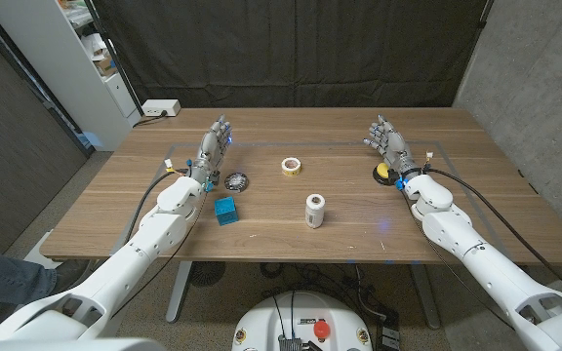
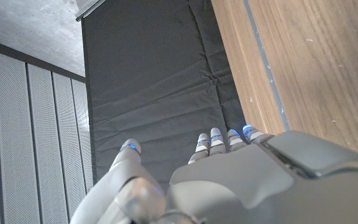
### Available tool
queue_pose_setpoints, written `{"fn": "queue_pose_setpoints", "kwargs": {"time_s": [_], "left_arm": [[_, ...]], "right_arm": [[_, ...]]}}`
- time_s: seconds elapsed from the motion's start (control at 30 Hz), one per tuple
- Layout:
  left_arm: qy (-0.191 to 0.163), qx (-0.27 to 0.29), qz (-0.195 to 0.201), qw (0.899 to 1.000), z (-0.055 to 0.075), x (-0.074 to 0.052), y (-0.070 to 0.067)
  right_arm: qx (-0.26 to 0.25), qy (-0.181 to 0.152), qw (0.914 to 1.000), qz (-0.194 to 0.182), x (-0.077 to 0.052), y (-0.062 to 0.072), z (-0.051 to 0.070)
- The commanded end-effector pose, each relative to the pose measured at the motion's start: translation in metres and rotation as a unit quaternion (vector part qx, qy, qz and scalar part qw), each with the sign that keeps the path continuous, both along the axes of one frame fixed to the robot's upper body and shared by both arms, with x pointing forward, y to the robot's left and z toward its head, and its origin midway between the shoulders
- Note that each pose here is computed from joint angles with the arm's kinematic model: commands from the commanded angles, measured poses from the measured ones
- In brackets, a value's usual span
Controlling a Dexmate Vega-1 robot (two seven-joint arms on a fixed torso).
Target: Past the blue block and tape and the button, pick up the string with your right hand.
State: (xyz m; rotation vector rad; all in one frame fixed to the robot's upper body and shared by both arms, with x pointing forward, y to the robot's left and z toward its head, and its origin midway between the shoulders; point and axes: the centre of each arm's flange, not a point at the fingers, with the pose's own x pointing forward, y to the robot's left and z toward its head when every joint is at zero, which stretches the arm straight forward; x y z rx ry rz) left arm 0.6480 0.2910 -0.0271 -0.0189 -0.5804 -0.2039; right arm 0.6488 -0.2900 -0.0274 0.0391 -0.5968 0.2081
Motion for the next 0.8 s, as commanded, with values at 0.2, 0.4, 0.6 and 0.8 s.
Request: {"fn": "queue_pose_setpoints", "kwargs": {"time_s": [0.2, 0.4, 0.6, 0.8], "left_arm": [[0.011, 0.006, -0.02, 1.0, -0.008, 0.001, -0.002], [0.017, 0.011, -0.015, 1.0, -0.01, 0.003, -0.004], [0.019, 0.022, -0.011, 1.0, -0.008, 0.001, -0.001], [0.017, 0.02, -0.007, 1.0, -0.005, -0.002, -0.001]], "right_arm": [[0.007, 0.001, 0.9999, 0.007, -0.012, 0.001, -0.008], [0.002, -0.006, 0.9999, 0.011, -0.017, 0.002, -0.005], [0.002, -0.016, 0.9997, 0.018, -0.019, 0.003, -0.005], [0.009, -0.028, 0.9991, 0.029, -0.018, 0.001, -0.007]]}}
